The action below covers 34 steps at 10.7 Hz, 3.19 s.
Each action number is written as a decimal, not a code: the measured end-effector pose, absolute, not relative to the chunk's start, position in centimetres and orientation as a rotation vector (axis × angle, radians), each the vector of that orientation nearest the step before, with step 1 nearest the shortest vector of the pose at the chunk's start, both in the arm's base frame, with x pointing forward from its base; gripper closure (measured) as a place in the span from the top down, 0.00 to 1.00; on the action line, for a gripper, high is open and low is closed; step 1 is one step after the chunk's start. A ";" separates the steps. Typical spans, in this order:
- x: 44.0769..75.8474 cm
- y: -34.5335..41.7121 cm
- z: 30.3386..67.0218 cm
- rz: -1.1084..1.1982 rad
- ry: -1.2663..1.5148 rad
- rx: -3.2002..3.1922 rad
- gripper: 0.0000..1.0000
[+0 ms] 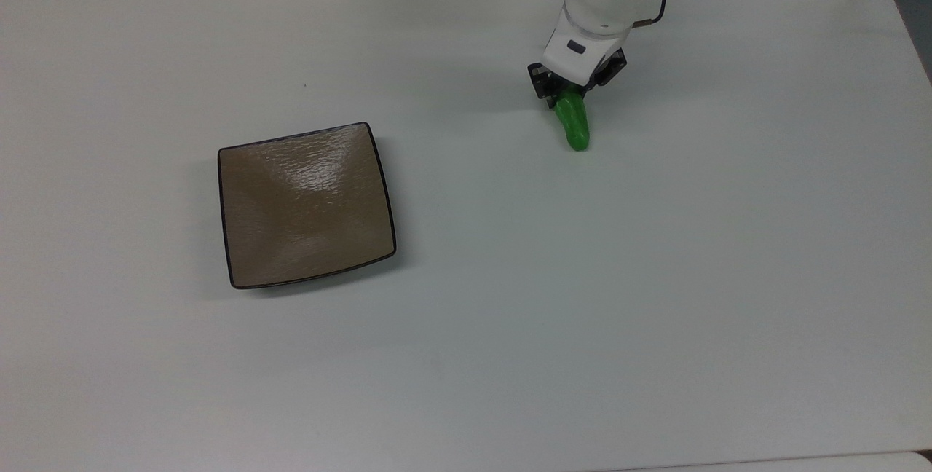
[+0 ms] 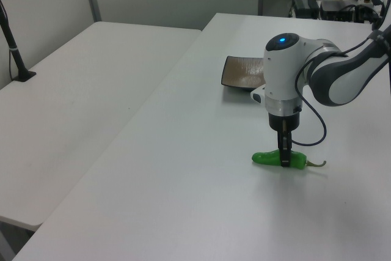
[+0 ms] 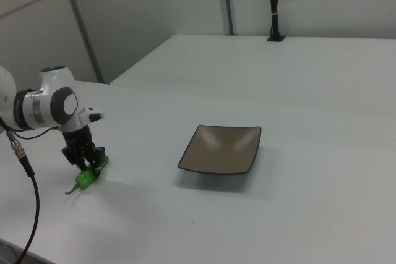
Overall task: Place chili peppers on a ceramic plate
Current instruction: 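Lift the chili pepper and carry it over the brown plate, then lower the chili pepper onto the plate's center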
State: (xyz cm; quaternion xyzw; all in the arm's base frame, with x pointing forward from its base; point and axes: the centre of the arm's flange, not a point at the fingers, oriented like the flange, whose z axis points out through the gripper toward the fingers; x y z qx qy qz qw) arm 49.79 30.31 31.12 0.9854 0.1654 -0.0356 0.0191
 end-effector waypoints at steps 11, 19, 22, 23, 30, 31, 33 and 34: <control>57.8 18.9 51.8 -0.061 0.441 3.161 0.43; 62.2 -1.6 54.7 0.049 0.413 3.178 0.43; 64.4 -5.2 50.9 0.074 0.405 3.179 0.43; 65.3 -5.8 49.1 0.079 0.399 3.171 0.43; 68.6 -9.4 38.7 0.061 0.408 3.143 0.43; 69.0 -9.4 38.0 0.092 0.408 3.140 0.43; 69.4 -9.4 36.8 0.110 0.407 3.141 0.43; 69.4 -9.4 36.4 0.102 0.407 3.143 0.43</control>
